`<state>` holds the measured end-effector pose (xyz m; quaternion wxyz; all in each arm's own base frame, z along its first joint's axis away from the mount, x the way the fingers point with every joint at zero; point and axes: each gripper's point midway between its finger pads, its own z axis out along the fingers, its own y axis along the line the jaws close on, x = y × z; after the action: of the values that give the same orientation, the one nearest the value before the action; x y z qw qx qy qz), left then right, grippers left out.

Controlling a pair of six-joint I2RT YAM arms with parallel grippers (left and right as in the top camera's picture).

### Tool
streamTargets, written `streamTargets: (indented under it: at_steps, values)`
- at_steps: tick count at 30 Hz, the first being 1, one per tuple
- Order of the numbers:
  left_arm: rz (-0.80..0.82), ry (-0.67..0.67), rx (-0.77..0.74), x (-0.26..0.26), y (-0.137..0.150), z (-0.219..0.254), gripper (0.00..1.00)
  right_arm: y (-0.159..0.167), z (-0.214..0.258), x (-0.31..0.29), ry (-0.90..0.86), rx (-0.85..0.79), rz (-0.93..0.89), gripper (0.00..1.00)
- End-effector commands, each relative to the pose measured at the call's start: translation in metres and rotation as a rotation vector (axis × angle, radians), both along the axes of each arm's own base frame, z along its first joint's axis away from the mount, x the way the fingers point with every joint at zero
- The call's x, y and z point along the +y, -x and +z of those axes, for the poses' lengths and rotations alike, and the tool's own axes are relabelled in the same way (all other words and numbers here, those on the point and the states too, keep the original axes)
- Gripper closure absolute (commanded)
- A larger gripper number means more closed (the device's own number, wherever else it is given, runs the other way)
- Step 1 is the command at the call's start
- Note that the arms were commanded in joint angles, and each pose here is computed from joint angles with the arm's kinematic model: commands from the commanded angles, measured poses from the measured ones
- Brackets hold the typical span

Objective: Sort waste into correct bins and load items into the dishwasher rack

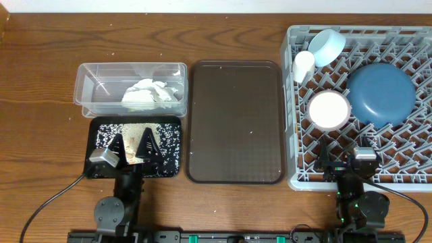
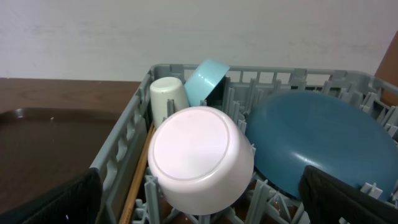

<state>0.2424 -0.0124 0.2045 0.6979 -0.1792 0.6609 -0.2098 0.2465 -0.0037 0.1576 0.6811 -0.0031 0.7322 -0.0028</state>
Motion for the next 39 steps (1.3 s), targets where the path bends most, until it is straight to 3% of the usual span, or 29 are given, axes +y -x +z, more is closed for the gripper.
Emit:
streamTargets:
  at_steps: [1,9,17,39]
  values:
    - [-0.044,-0.062,0.021,-0.005,-0.004,-0.021,0.02,0.0,0.0,0.0,0.012,-0.002,0.0,0.01]
    - [-0.037,-0.268,0.204,0.004,-0.001,-0.067,0.02,0.0,0.0,0.0,0.011,-0.002,0.001,0.01]
    - [-0.025,-0.557,0.188,0.01,-0.002,-0.066,0.02,0.0,0.0,0.0,0.012,-0.002,0.0,0.01]
    - [-0.016,-0.578,0.189,0.011,-0.002,-0.066,0.02,0.0,0.0,0.0,0.011,-0.002,0.001,0.01]
